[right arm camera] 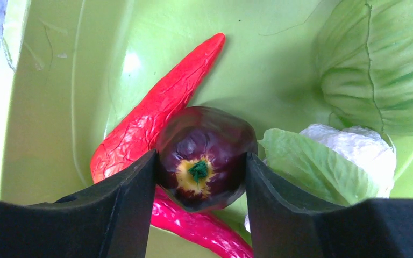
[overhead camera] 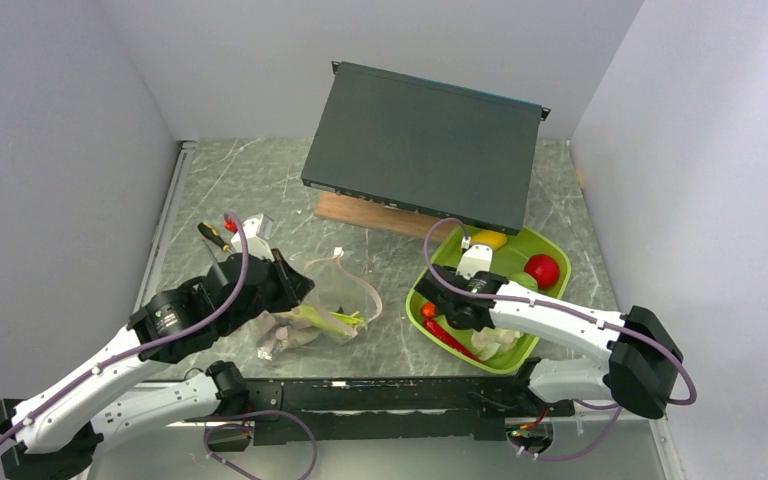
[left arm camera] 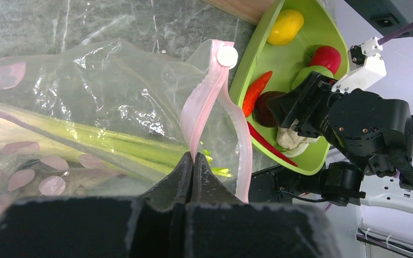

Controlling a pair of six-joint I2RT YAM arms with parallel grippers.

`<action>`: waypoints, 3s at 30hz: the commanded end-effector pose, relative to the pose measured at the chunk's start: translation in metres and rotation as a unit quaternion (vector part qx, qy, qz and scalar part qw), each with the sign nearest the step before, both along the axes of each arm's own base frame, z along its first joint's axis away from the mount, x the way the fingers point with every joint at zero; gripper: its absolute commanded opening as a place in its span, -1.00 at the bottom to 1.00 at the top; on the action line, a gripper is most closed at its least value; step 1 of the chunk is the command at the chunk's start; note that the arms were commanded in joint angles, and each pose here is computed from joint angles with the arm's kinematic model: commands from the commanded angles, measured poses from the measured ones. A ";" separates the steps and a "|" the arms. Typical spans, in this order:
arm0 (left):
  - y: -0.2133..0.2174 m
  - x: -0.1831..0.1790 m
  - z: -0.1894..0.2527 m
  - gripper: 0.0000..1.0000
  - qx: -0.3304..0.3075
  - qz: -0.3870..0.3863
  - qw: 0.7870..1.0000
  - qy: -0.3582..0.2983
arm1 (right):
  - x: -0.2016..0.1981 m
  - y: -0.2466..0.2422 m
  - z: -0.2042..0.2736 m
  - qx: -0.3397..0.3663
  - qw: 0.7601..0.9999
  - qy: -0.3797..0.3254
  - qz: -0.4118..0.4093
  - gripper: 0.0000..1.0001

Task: Place the food in the zip-top bag and seal the zipper
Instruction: Pick up the fake fruit from the bin, then place the fake fruit in the zipper food storage bag.

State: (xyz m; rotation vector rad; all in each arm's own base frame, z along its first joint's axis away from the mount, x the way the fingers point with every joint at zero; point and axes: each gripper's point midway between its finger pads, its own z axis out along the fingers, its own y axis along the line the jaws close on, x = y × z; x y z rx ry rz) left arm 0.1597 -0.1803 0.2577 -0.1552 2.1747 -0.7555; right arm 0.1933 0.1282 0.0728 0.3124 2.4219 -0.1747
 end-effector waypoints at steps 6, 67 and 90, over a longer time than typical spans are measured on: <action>-0.009 0.005 0.011 -1.00 -0.011 -0.010 1.000 -0.014 | 0.010 0.002 0.034 0.029 0.997 -0.062 0.024 -0.70; -0.029 -0.012 0.049 -1.00 -0.121 -0.055 0.991 -0.024 | -0.024 0.266 0.195 0.394 0.756 -0.265 0.451 -0.93; -0.030 -0.015 0.054 -1.00 -0.155 -0.052 0.986 -0.021 | -0.003 0.272 0.191 0.384 0.787 -0.268 0.401 0.62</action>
